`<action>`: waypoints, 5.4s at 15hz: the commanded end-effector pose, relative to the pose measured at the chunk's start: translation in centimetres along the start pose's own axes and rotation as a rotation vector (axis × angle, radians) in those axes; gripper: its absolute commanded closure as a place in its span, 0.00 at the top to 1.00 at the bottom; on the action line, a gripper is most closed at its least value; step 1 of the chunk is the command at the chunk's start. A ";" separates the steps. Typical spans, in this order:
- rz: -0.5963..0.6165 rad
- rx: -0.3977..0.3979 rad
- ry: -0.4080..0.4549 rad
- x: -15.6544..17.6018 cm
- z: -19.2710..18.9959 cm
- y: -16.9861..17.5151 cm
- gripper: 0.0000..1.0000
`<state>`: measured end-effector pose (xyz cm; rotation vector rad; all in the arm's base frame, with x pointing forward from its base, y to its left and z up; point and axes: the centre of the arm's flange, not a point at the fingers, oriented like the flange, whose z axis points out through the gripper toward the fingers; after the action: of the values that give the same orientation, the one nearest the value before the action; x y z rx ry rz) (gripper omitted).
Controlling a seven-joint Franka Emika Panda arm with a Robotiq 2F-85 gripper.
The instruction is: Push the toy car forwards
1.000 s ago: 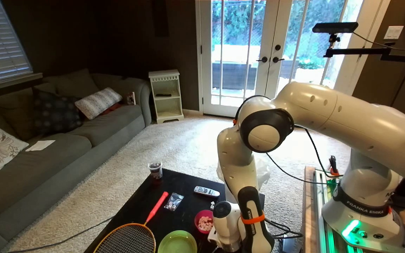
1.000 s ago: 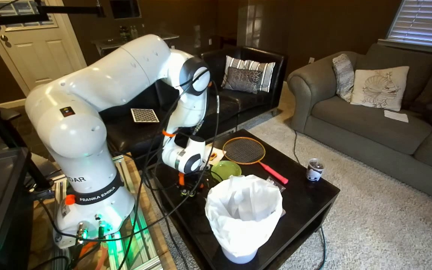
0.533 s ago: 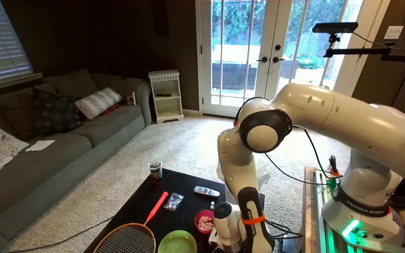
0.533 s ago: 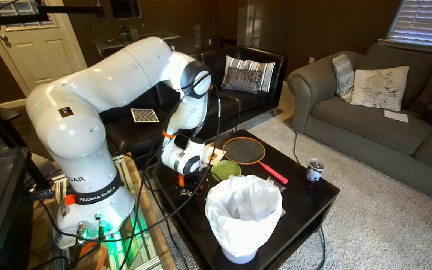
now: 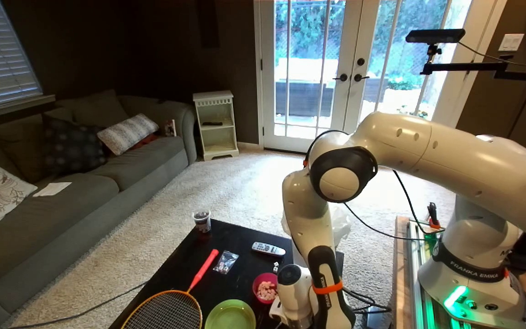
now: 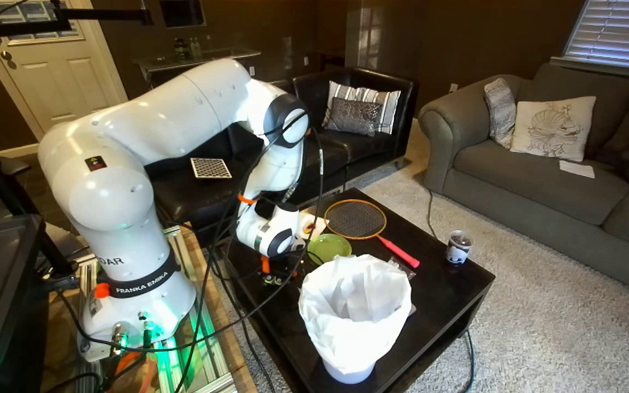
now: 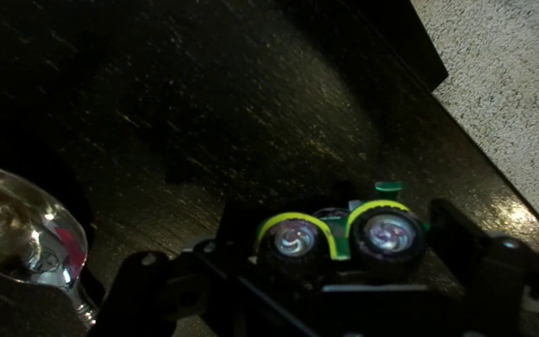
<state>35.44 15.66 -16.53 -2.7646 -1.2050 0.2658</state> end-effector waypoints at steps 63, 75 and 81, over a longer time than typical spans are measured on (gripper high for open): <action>0.800 0.026 0.158 11.2 -16.5 -3.2 1.00; 0.902 -0.044 0.151 10.9 -20.8 -4.7 1.00; 0.929 -0.133 0.200 10.3 -23.8 -5.9 1.00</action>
<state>44.39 26.05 3.68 -3.1141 0.1385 0.0074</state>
